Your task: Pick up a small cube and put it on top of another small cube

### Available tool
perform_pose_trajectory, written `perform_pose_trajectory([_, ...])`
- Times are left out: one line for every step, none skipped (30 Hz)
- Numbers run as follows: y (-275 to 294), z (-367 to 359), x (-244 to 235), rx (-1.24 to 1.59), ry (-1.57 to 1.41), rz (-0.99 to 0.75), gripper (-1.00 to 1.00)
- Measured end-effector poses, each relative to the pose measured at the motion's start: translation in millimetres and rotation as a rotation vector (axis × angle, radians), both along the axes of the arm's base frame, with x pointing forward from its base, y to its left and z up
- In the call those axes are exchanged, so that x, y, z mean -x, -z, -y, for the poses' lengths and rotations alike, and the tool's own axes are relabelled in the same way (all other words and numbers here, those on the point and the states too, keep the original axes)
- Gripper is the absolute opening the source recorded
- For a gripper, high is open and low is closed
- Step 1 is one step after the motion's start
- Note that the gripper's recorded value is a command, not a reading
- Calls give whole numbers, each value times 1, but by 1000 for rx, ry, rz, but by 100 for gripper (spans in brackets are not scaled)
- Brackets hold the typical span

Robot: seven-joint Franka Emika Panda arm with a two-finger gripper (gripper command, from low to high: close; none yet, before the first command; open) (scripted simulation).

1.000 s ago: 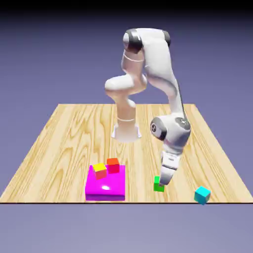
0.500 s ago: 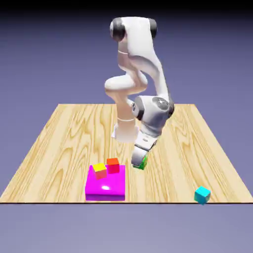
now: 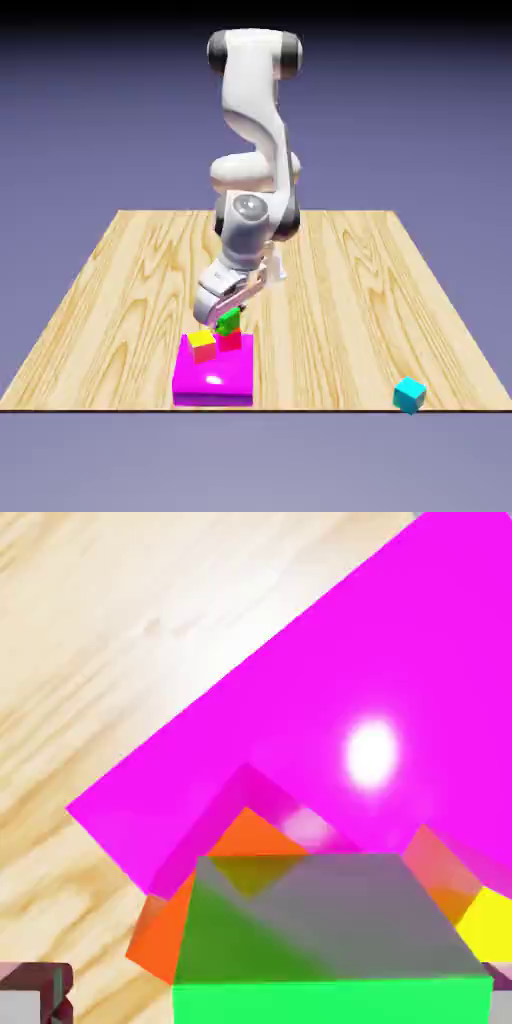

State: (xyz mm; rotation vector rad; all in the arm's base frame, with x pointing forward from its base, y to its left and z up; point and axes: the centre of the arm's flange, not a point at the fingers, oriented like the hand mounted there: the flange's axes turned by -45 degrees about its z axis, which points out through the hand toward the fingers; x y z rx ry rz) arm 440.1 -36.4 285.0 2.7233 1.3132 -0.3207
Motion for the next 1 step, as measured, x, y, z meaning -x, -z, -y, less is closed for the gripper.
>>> perform_pose_trajectory([-14,-1,-1,0,2,0,100])
